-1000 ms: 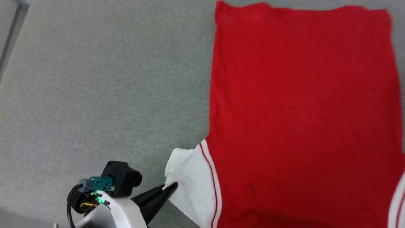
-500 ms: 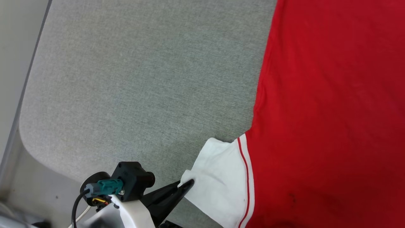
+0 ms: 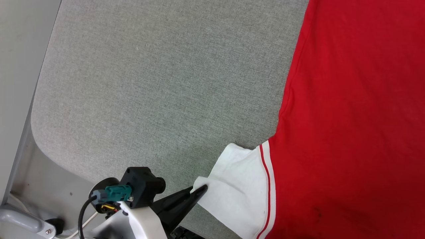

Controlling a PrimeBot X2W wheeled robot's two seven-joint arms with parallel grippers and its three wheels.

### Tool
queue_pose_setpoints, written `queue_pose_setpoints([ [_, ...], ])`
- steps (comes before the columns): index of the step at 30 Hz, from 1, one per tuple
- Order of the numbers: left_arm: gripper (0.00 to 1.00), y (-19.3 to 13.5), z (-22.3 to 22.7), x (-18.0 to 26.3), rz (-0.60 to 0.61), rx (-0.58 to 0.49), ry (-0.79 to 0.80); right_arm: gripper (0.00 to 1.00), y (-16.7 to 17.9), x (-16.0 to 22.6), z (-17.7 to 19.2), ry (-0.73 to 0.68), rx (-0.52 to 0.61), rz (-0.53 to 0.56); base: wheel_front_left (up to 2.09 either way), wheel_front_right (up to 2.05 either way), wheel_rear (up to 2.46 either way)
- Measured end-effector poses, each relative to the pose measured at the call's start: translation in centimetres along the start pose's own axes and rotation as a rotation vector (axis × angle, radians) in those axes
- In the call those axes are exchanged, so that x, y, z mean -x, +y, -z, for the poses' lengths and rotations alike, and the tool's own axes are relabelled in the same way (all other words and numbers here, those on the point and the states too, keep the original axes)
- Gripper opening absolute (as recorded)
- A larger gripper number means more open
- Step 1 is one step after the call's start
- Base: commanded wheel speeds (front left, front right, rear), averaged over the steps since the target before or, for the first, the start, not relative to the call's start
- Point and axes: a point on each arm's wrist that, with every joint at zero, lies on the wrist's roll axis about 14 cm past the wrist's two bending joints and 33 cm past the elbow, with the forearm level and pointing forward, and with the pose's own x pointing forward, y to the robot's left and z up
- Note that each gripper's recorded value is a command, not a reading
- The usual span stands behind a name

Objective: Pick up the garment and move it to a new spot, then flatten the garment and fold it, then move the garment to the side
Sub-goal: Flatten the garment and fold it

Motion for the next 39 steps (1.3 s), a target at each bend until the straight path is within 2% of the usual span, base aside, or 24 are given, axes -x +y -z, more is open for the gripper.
queue_pose_setpoints([
  [9,0.0,0.3,-0.5,0.3,-0.011,-0.005,-0.026,0.0,-0.2,0.3,1.1,-0.007,0.024,0.009,0.0,0.0,0.0],
  [16,0.0,0.1,-1.4,1.4,-0.011,-0.017,-0.092,0.0,-2.0,3.2,4.2,-0.014,0.048,0.065,0.0,0.0,0.0],
  [28,0.0,-1.2,-1.9,3.6,0.008,-0.074,-0.166,0.0,-5.0,10.4,12.1,-0.016,0.01,0.101,0.0,0.0,0.0],
  [39,0.0,-3.4,-2.3,4.9,0.066,-0.119,-0.234,0.0,-7.0,17.1,21.2,-0.043,-0.101,0.11,0.0,0.0,0.0],
])
